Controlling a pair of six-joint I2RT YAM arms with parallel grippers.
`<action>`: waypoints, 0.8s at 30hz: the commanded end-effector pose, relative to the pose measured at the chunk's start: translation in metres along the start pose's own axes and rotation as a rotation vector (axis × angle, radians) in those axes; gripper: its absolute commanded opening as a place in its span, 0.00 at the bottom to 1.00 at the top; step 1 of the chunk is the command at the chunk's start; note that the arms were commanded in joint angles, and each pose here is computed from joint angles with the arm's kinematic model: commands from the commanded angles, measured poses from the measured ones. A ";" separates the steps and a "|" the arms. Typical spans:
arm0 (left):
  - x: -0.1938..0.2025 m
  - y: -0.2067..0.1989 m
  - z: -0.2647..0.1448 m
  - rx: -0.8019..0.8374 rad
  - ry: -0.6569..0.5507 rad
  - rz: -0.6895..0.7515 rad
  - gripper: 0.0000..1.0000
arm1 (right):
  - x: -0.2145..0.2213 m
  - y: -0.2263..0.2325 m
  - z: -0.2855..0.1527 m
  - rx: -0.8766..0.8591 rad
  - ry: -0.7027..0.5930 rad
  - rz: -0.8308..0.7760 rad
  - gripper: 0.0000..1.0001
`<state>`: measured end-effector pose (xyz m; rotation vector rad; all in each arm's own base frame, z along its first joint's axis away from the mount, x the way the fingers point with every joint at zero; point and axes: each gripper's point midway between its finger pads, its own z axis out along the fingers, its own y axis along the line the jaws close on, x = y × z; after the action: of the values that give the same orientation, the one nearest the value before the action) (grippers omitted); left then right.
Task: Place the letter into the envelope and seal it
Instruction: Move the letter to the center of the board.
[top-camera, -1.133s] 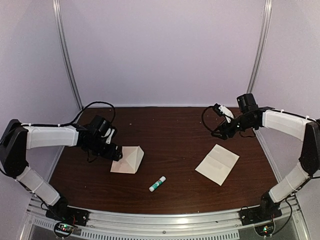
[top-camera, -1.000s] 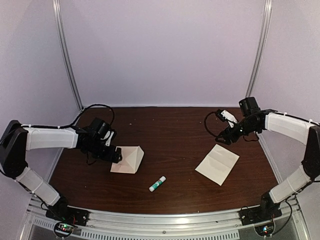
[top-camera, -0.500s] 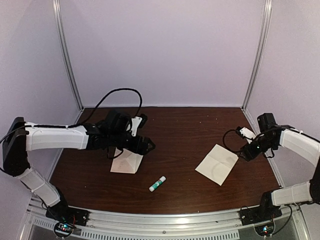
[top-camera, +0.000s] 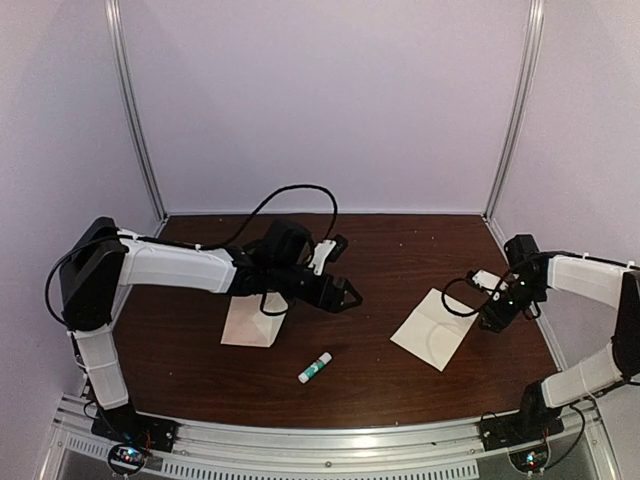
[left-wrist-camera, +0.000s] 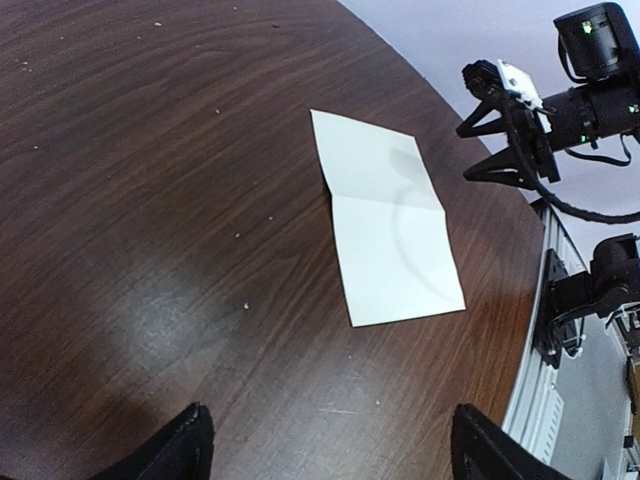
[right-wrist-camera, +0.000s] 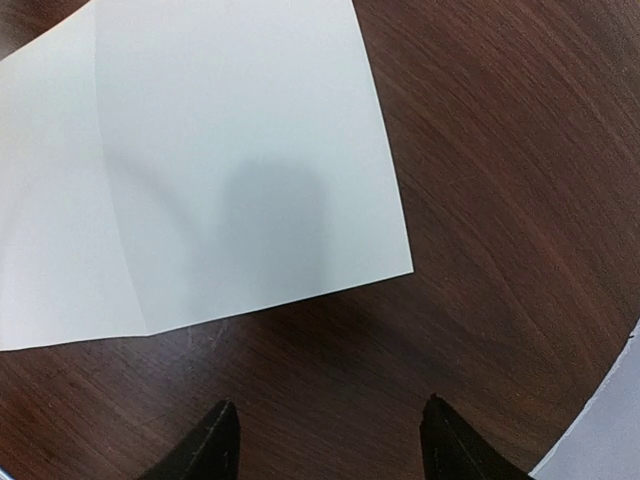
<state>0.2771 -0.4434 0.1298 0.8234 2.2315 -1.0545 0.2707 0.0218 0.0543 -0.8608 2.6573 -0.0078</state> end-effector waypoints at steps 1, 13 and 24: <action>-0.020 -0.022 0.008 0.124 -0.037 -0.025 0.84 | -0.010 -0.007 0.001 0.012 -0.017 -0.025 0.62; 0.002 -0.012 0.022 0.117 0.035 -0.028 0.84 | -0.029 -0.010 0.030 0.018 -0.009 -0.039 0.61; 0.015 -0.009 0.031 0.141 0.060 -0.036 0.79 | -0.047 0.033 0.065 -0.025 0.058 -0.203 0.58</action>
<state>0.2643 -0.4607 0.1014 0.8685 2.3057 -1.1951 0.3129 0.0669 0.0205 -1.0662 2.5996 -0.0215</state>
